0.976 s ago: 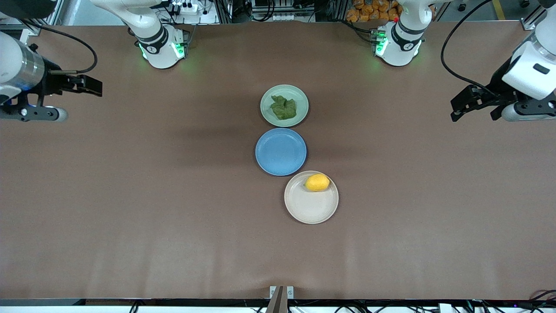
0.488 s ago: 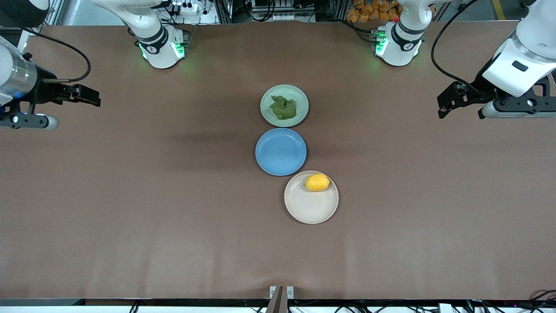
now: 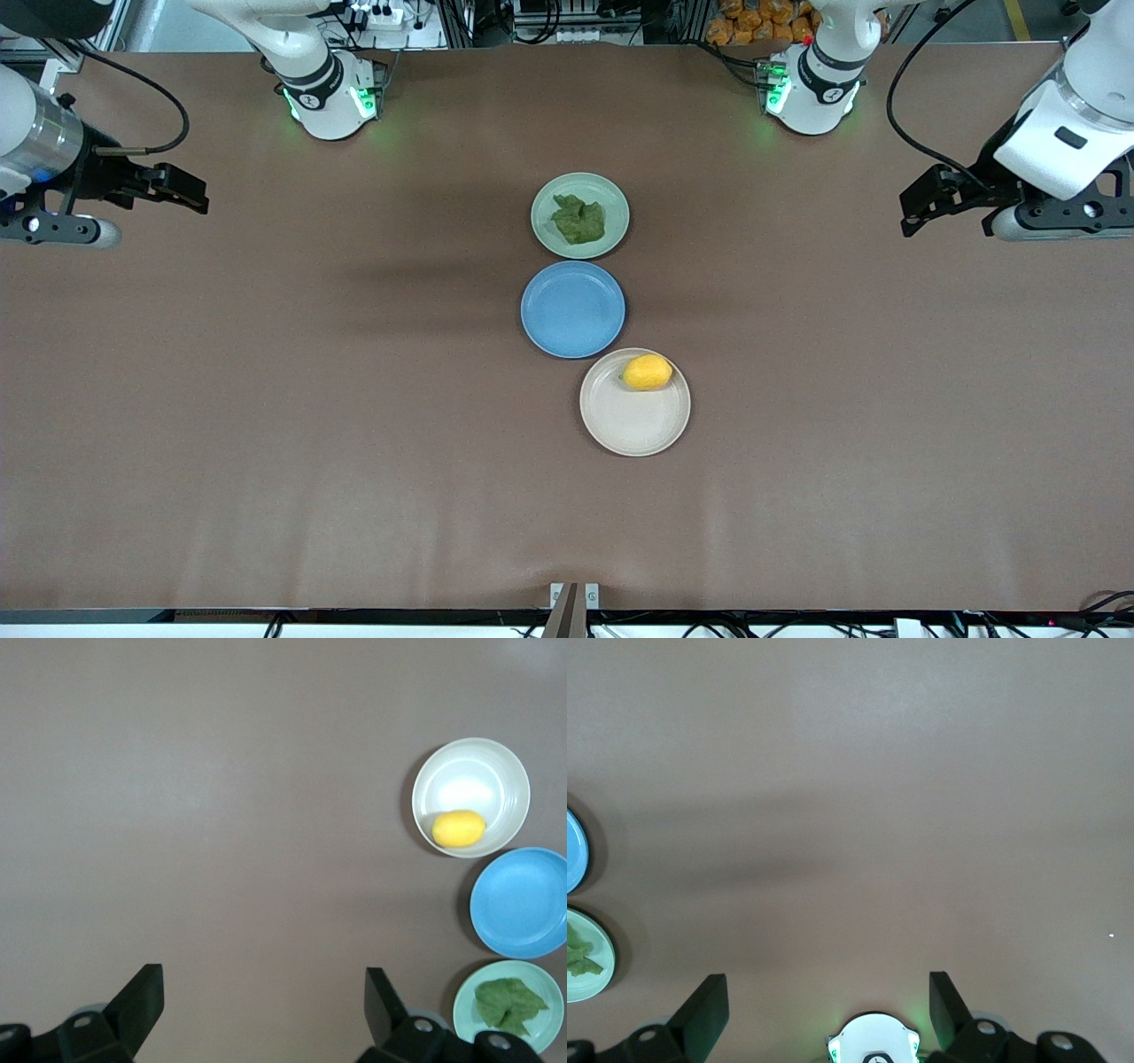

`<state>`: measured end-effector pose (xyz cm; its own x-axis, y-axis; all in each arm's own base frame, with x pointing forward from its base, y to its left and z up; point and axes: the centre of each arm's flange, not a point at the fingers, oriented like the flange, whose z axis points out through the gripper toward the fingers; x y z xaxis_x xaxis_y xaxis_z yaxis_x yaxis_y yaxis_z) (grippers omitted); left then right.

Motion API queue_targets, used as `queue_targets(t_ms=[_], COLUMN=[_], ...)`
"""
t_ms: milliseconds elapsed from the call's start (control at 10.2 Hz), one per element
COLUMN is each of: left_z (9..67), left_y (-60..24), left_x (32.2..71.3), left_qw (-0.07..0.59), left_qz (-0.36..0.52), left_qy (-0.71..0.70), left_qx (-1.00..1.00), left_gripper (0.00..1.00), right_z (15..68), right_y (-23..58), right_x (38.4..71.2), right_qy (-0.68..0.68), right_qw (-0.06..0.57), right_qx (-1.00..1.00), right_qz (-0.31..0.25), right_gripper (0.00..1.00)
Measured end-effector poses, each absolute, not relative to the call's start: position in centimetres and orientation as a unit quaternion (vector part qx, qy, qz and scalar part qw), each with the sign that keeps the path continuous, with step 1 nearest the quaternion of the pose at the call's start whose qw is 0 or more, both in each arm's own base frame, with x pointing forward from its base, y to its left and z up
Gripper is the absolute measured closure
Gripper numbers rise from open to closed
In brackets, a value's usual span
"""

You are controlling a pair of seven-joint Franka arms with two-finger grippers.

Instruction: Place lemon and lettuce in plates

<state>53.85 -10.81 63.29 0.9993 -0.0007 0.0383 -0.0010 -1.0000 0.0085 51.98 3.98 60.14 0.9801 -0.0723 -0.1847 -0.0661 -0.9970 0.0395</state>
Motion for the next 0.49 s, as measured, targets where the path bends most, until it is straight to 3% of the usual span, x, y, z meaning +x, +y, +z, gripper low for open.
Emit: queue_targets(t_ms=[488], left_z=[64.6], left_y=[-10.1], left_x=[52.7], left_qw=[0.003], left_qz=[0.016], left_qy=[0.003], left_qx=[1.0], left_gripper=[0.0], right_z=[61.7], right_y=[3.8], right_x=[52.0], right_qy=[-0.036], right_qw=[0.015], right_qx=[0.995], right_qz=[-0.087], right_gripper=[0.0])
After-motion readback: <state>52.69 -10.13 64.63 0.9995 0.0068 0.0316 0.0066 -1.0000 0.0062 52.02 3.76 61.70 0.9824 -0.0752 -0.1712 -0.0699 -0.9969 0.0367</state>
